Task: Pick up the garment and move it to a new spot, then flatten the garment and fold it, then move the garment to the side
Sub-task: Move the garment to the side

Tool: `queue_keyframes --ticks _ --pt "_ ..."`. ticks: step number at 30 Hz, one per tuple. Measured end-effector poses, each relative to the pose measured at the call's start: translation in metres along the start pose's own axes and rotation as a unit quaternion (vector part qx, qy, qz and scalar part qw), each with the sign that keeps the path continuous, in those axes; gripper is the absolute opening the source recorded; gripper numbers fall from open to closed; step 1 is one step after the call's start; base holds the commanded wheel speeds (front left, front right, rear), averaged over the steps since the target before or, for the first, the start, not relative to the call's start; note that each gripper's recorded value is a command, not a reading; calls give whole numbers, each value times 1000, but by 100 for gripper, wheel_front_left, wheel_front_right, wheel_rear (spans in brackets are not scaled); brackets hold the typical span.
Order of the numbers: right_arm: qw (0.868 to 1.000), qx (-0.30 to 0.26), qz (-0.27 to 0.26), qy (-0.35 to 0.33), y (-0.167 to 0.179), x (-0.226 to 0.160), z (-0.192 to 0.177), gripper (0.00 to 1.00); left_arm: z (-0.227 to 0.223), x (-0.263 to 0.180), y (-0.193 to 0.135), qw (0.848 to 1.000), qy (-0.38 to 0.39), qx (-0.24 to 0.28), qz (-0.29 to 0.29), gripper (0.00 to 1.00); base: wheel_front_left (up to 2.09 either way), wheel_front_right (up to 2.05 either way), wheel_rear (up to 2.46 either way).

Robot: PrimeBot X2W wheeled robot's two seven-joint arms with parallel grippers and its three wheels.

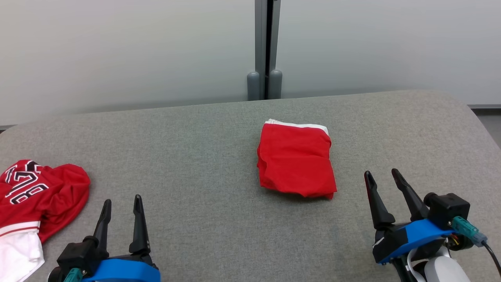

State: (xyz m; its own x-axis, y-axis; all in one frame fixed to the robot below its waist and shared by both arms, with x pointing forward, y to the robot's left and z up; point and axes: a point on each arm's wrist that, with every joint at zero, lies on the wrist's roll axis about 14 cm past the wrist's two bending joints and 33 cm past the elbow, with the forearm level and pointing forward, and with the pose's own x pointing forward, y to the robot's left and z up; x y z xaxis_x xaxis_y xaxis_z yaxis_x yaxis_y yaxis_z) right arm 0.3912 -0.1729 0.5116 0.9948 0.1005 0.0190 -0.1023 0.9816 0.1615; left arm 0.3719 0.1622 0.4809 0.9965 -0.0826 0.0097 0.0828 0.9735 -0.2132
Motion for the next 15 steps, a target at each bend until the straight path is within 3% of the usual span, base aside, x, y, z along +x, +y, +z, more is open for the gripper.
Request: queue_keyframes --ticks 9,15 --pt "1000 2 0 24 0 8 -11 100 -7 4 0 1000 11 0 -2 100 0 0 0" --pt "994 1 19 109 -2 46 -21 100 -4 16 0 1000 4 1 -5 100 0 0 0"
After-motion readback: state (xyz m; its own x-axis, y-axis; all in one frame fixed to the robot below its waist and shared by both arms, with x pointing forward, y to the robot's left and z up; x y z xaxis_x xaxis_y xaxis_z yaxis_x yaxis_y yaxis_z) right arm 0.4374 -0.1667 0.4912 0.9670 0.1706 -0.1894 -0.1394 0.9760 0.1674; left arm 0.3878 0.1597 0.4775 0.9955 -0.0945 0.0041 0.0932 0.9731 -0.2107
